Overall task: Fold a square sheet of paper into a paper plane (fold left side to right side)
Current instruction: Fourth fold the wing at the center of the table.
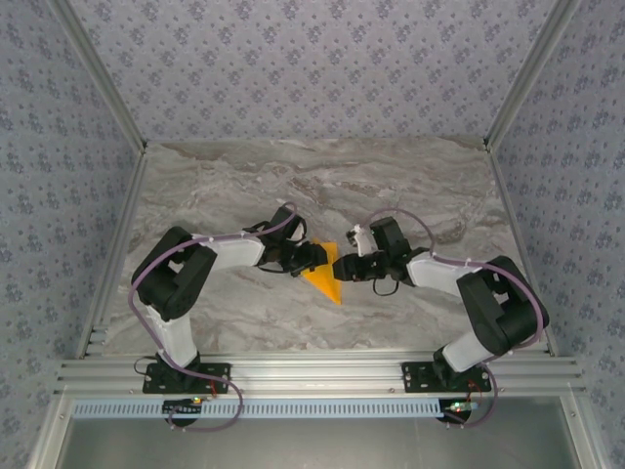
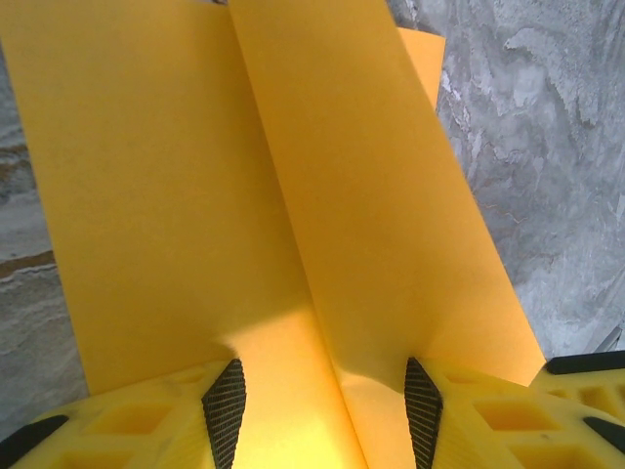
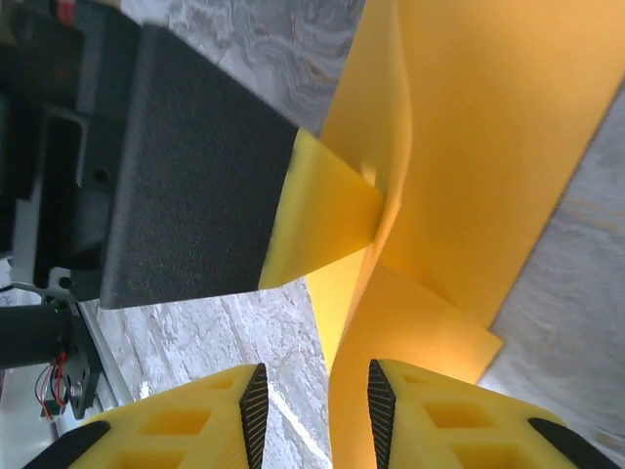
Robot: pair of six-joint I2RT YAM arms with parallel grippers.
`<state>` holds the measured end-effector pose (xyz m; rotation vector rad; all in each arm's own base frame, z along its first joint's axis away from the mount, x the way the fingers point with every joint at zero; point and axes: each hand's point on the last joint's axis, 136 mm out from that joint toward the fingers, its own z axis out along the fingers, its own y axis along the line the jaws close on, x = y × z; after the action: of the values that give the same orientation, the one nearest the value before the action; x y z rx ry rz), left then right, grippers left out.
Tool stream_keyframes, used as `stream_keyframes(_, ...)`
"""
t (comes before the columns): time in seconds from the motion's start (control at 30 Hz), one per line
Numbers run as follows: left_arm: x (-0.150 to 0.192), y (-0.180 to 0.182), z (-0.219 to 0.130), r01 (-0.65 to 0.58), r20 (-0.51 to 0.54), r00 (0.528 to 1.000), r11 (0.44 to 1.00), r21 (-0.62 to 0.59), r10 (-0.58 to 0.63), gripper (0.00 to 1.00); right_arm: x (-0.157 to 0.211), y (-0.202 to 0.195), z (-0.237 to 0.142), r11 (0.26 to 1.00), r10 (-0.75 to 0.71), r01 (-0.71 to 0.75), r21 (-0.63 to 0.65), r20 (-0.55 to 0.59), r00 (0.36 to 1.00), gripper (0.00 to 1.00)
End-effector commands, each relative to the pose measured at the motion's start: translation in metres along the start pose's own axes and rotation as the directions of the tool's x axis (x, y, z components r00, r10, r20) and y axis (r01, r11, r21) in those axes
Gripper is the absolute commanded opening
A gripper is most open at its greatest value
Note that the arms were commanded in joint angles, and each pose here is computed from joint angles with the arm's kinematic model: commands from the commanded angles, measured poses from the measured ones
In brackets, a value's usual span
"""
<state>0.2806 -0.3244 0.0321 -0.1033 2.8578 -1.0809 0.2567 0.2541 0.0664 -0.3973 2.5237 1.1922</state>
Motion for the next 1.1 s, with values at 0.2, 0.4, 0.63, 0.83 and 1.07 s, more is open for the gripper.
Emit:
stream_keyframes(0.2,0.006,0.012,0.008,0.001,-0.022,1.0,0.999,-0.048,-0.002,0.5,-0.014,-0.005,-0.002,0.995,0.098,-0.097,-0.034,0.039,0.994,0.37)
stream_keyframes(0.4,0.006,0.011,0.007,0.0,-0.02,1.0,0.999,-0.046,-0.001,0.5,-0.018,-0.004,0.008,0.991,0.117,-0.115,-0.065,0.028,0.993,0.36)
stream_keyframes(0.63,0.006,0.01,0.006,0.001,-0.02,1.0,0.999,-0.045,-0.002,0.5,-0.017,-0.005,0.016,0.99,0.122,-0.121,-0.076,0.012,0.992,0.33)
stream_keyframes(0.83,0.005,0.01,0.006,-0.001,-0.018,1.0,0.999,-0.043,0.0,0.5,-0.014,-0.01,0.019,0.99,0.13,-0.13,-0.055,-0.003,0.992,0.17)
stream_keyframes(1.07,0.006,0.009,0.005,-0.002,-0.02,1.0,0.999,-0.042,0.001,0.5,-0.005,-0.029,0.02,0.989,0.138,-0.136,0.056,-0.035,0.99,0.09)
